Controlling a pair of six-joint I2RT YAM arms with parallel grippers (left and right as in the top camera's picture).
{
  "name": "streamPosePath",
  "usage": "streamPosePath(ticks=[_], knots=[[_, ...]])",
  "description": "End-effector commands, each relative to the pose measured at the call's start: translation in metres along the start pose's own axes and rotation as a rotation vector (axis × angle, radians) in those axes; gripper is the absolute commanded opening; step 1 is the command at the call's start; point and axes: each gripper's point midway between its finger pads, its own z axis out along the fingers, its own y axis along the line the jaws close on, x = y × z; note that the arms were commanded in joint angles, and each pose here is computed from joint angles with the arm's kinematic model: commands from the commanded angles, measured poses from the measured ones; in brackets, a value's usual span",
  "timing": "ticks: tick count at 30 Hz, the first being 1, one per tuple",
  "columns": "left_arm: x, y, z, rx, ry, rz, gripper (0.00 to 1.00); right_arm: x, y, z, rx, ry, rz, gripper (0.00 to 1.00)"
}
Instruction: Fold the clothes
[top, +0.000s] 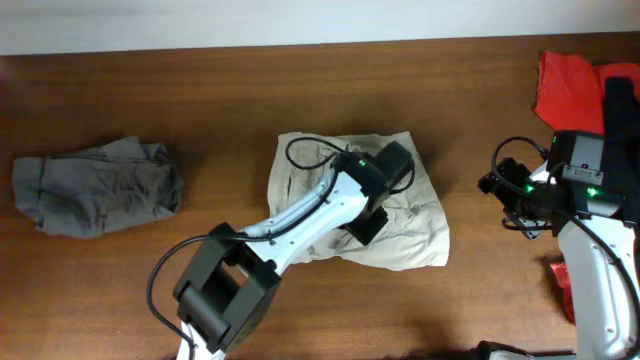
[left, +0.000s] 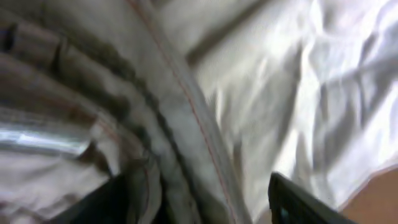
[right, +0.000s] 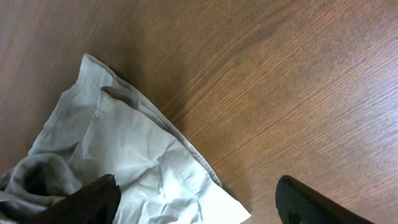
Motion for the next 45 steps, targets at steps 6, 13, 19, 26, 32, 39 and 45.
streamPosePath(ticks=[6,13,19,26,32,39,45], knots=[[-0.041,0.028,-0.116,-0.073,-0.158,-0.045,0.93,-0.002,0.006,-0.003,-0.03,-0.004,-0.125,0.85],[-0.049,0.09,-0.156,-0.221,-0.243,-0.153,0.99,0.028,0.061,-0.015,-0.379,0.109,-0.399,0.74],[-0.025,0.165,-0.12,-0.096,-0.163,-0.364,0.01,0.076,0.116,-0.03,-0.609,0.215,-0.555,0.18],[-0.027,0.168,-0.064,0.253,-0.174,-0.298,0.0,0.139,0.185,-0.023,-0.722,0.276,-0.725,0.15],[-0.033,0.131,-0.02,0.47,-0.172,-0.13,0.01,0.188,0.215,0.029,-0.672,0.337,-0.781,0.11],[-0.026,0.144,0.051,0.387,-0.049,-0.189,0.01,0.215,0.166,0.132,-0.359,0.498,-0.625,0.04],[-0.016,0.151,0.081,0.346,0.017,-0.208,0.01,0.196,0.089,0.165,0.062,0.476,-0.371,0.04]])
